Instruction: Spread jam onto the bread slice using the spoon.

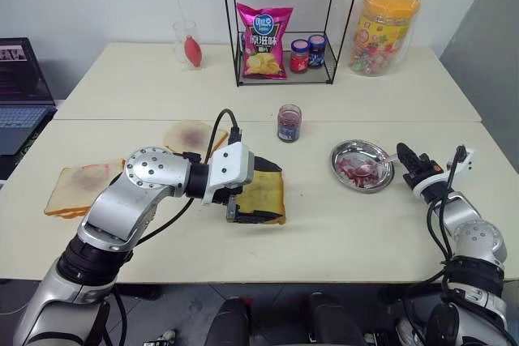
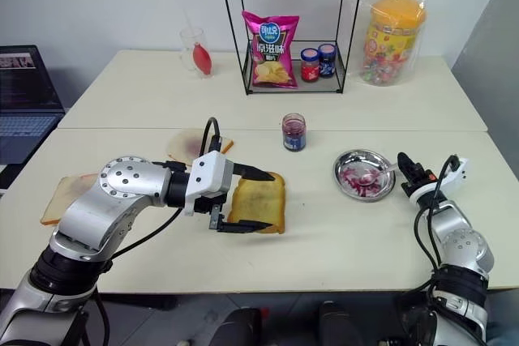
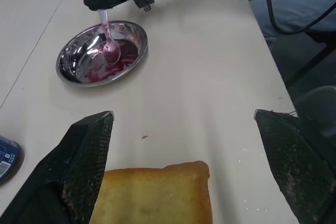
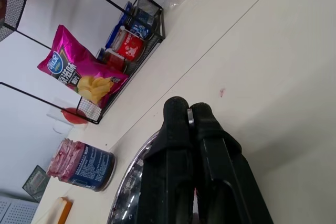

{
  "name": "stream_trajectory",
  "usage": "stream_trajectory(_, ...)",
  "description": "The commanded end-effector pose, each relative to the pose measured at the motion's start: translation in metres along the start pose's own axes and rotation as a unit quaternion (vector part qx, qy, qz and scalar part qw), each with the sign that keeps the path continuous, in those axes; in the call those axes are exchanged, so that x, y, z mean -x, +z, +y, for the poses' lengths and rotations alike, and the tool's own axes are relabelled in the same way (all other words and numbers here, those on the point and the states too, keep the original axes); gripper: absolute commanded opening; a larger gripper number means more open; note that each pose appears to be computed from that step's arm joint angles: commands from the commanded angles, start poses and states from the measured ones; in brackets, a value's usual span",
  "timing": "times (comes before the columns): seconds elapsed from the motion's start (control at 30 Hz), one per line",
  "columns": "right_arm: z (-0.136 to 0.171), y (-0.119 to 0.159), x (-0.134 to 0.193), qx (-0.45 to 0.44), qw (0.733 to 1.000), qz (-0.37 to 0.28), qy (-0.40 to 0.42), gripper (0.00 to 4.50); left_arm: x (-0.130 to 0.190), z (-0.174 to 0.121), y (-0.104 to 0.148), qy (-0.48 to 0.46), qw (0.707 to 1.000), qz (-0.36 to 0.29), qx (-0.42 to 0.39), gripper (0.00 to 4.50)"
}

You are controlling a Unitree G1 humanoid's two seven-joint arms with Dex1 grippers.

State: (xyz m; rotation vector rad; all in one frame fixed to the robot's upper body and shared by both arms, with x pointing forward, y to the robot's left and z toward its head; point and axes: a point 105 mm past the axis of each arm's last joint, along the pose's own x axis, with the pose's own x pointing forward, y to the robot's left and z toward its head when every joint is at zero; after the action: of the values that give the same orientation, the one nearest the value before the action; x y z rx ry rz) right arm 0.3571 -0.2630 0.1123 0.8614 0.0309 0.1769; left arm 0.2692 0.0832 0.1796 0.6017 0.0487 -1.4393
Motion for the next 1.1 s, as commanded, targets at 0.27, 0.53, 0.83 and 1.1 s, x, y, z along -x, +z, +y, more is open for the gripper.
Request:
stream_trajectory(0.27, 0.085, 0.053, 0.009, 0.1, 0.987, -0.035, 0.118, 0.01, 0.026, 0.013, 0.005, 0.141, 0.988, -0.041, 0.057, 4.5)
stream_trajectory(0.53, 0.189, 0.044, -0.031, 0.182, 0.954, -0.035, 0.235, 0.01, 0.053, 0.045, -0.009, 0.308, 0.944, -0.054, 0.107, 4.5)
stream_trajectory(0.83, 0.241, 0.006, -0.088, 0.296, 0.908, -0.018, 0.297, 0.01, 0.063, 0.058, -0.014, 0.363, 0.922, -0.057, 0.122, 4.5)
stream_trajectory(1.1, 0.243, -0.033, -0.116, 0.365, 0.874, 0.004, 0.321, 0.01, 0.055, 0.05, -0.012, 0.346, 0.926, -0.065, 0.137, 4.5)
